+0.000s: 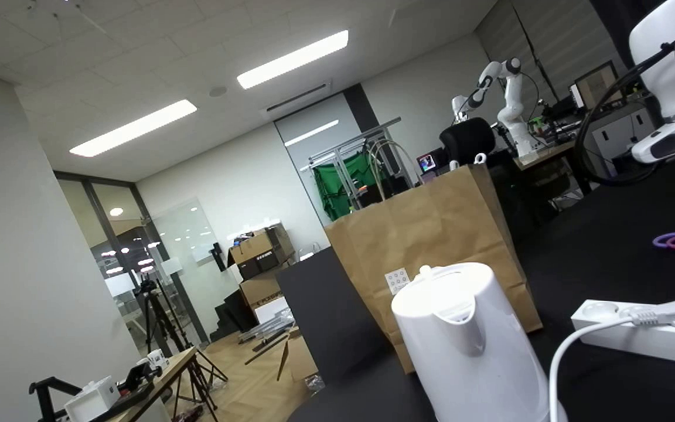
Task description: Put the hangers on the bar
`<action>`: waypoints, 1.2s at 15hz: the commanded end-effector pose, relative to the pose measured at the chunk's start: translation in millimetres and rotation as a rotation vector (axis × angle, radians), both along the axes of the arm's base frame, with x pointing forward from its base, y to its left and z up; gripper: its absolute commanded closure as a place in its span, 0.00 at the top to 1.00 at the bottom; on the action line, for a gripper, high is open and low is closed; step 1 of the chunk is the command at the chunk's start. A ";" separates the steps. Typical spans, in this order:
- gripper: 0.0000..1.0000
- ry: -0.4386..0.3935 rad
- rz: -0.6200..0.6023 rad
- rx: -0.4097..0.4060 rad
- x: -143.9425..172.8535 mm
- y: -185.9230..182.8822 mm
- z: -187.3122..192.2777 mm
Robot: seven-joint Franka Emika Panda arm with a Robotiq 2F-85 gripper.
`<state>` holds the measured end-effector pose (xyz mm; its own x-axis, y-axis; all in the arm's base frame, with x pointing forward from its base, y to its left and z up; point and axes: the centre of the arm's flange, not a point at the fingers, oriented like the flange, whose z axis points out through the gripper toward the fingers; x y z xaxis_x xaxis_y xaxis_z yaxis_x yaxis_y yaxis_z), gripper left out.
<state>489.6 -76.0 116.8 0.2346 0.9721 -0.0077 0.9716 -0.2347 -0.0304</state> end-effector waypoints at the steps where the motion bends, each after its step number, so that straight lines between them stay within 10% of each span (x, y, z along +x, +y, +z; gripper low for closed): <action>1: 1.00 0.025 -0.018 -0.002 8.8 0.1 -3.3; 8: 1.00 0.038 -0.044 -0.003 2.9 -0.4 -7.2; 9: 0.75 0.038 -0.050 -0.002 2.7 -0.5 -7.4; 18: 0.19 0.032 -0.067 -0.020 6.3 0.7 -2.8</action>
